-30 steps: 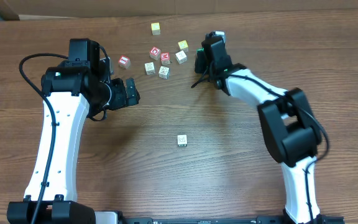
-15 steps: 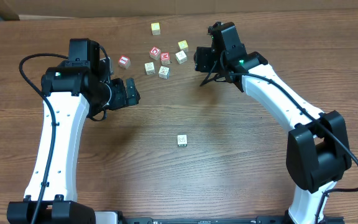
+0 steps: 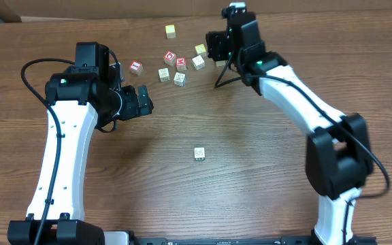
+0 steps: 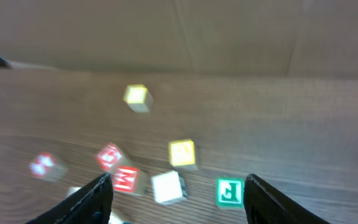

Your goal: Flip 5 blocks

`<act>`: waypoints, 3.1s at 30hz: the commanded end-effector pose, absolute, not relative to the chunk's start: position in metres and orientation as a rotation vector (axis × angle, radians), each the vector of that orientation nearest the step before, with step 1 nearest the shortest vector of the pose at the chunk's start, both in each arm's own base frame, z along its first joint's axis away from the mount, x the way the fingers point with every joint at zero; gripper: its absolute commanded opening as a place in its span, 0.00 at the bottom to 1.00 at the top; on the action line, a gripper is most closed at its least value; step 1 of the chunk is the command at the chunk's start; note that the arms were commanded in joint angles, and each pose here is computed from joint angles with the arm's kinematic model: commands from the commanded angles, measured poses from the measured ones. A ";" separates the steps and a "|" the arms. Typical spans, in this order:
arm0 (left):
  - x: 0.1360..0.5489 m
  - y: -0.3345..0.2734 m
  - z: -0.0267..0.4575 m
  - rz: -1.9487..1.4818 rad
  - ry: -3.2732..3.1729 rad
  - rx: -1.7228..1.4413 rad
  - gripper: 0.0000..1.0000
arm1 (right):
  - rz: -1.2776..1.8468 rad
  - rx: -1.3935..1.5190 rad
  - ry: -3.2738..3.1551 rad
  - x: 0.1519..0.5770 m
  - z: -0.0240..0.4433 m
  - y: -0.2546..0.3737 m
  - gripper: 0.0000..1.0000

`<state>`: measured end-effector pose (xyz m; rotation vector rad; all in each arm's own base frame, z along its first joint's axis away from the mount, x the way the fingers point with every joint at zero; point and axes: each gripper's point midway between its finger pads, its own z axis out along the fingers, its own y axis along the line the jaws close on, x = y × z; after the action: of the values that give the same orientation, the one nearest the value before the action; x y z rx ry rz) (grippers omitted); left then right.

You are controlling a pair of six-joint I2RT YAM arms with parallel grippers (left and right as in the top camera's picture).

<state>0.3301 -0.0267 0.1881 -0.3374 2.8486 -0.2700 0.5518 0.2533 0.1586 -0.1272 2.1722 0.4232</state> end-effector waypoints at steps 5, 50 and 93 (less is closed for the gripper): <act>0.335 -0.025 0.194 -0.266 2.827 -0.335 1.00 | 0.281 -0.099 2.266 0.569 0.063 0.243 0.69; 0.335 -0.025 0.194 -0.266 2.827 -0.335 1.00 | 0.291 -0.112 2.201 0.572 0.106 0.239 0.66; 0.335 -0.025 0.194 -0.266 2.827 -0.334 1.00 | 0.619 -0.100 2.589 0.405 0.214 0.229 0.29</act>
<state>0.3301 -0.0267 0.1881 -0.3374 2.8486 -0.2700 0.4185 0.2245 0.2307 -0.1717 2.4905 0.5623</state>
